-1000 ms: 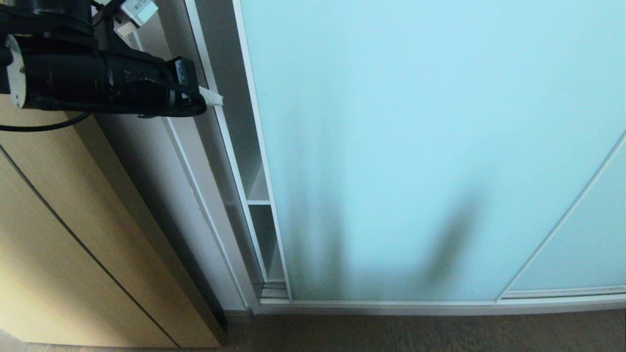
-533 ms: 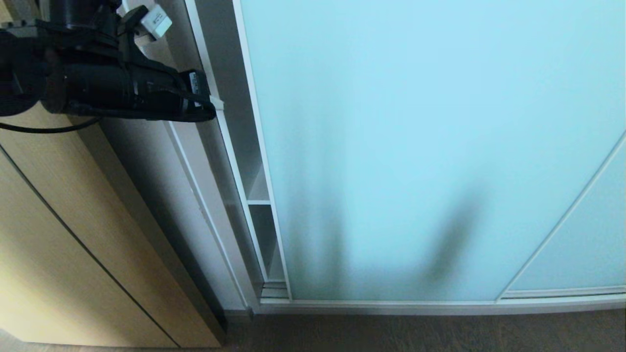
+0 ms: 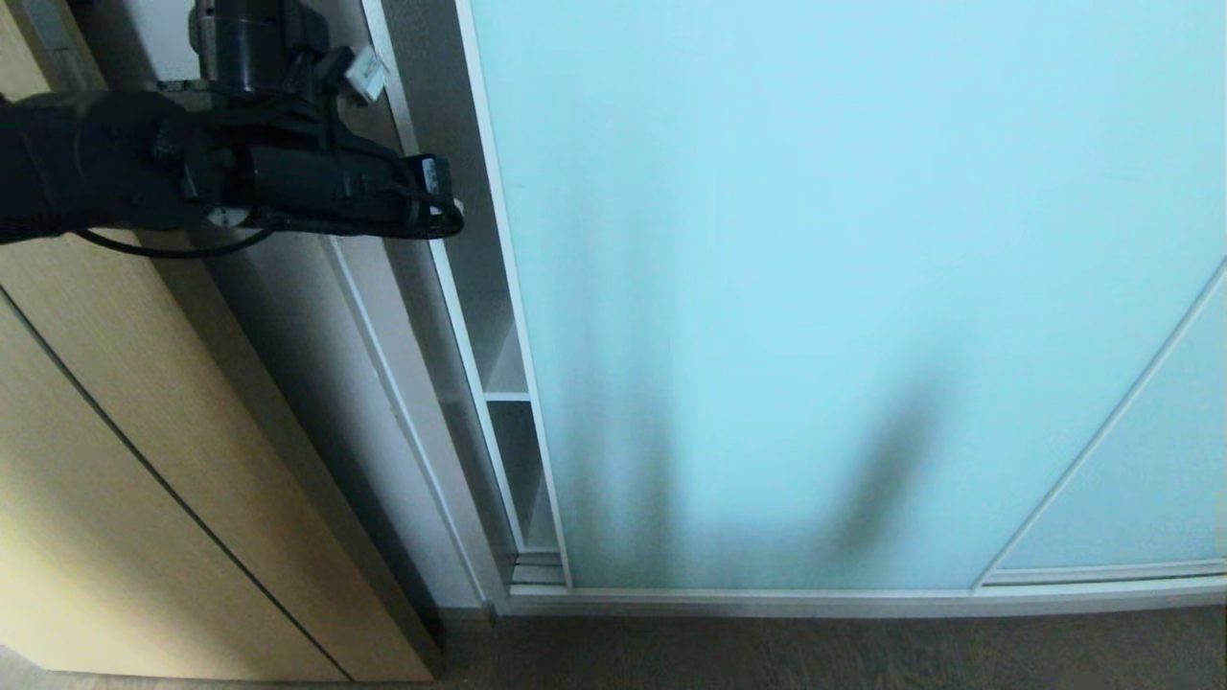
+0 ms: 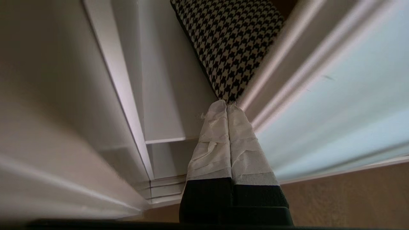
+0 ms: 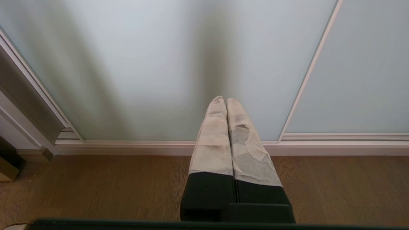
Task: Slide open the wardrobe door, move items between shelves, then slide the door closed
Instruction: Open the door
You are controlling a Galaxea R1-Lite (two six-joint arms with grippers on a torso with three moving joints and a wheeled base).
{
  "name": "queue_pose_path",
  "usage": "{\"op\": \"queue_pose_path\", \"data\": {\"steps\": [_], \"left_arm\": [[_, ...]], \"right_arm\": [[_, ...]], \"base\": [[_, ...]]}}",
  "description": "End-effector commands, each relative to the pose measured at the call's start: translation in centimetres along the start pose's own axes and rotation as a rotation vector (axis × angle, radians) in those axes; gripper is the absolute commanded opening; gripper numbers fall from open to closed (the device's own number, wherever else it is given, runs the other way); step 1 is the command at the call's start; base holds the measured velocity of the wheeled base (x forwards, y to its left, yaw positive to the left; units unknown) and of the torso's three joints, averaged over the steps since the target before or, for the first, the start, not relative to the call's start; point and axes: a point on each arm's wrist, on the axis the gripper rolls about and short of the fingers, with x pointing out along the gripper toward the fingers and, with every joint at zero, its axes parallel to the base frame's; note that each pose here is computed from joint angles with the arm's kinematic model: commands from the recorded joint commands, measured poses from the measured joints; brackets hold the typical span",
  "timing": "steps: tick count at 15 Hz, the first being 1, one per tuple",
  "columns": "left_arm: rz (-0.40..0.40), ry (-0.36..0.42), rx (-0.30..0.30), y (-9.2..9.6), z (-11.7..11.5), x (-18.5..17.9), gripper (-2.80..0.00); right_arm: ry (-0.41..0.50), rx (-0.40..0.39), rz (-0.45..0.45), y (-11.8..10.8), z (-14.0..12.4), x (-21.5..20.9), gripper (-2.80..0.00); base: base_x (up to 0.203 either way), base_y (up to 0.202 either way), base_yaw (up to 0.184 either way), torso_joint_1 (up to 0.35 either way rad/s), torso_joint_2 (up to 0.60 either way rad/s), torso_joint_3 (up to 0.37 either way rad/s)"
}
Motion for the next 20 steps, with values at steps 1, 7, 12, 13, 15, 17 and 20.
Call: {"op": "queue_pose_path", "data": {"steps": [1, 7, 12, 13, 15, 17, 20], "left_arm": [[-0.002, -0.006, 0.001, 0.3, -0.8, 2.2, -2.8], [-0.021, -0.074, 0.007, 0.3, -1.3, 4.6, -2.8], [-0.054, -0.093, 0.011, -0.8, -1.9, 5.8, -2.8], [-0.062, -0.09, 0.013, -1.1, -2.0, 5.9, -2.8], [-0.077, -0.083, 0.015, -1.7, -2.4, 6.2, -2.8], [-0.086, -0.087, 0.016, -2.0, -2.8, 6.8, -2.8], [-0.094, -0.082, 0.015, -2.4, -3.6, 7.6, -2.8]], "right_arm": [[0.001, 0.0, 0.0, 0.0, 0.0, 0.0, -2.8], [-0.001, 0.0, 0.0, 0.0, 0.0, 0.0, -2.8], [-0.001, 0.0, 0.0, 0.0, 0.0, 0.0, -2.8], [-0.001, 0.0, 0.0, 0.0, 0.0, 0.0, -2.8], [-0.001, 0.0, 0.0, 0.0, 0.0, 0.0, -2.8], [-0.001, 0.0, 0.0, 0.0, 0.0, 0.0, -2.8], [-0.001, 0.0, 0.0, 0.0, 0.0, 0.0, -2.8]], "base": [[0.0, 0.0, 0.0, 0.0, 0.0, 0.0], [0.0, 0.0, 0.0, 0.0, 0.0, 0.0], [0.0, 0.0, 0.0, 0.0, 0.0, 0.0], [0.0, 0.0, 0.0, 0.0, 0.0, 0.0], [0.0, 0.0, 0.0, 0.0, 0.0, 0.0], [0.0, 0.0, 0.0, 0.0, 0.0, 0.0], [0.0, 0.0, 0.0, 0.0, 0.0, 0.0]]}}
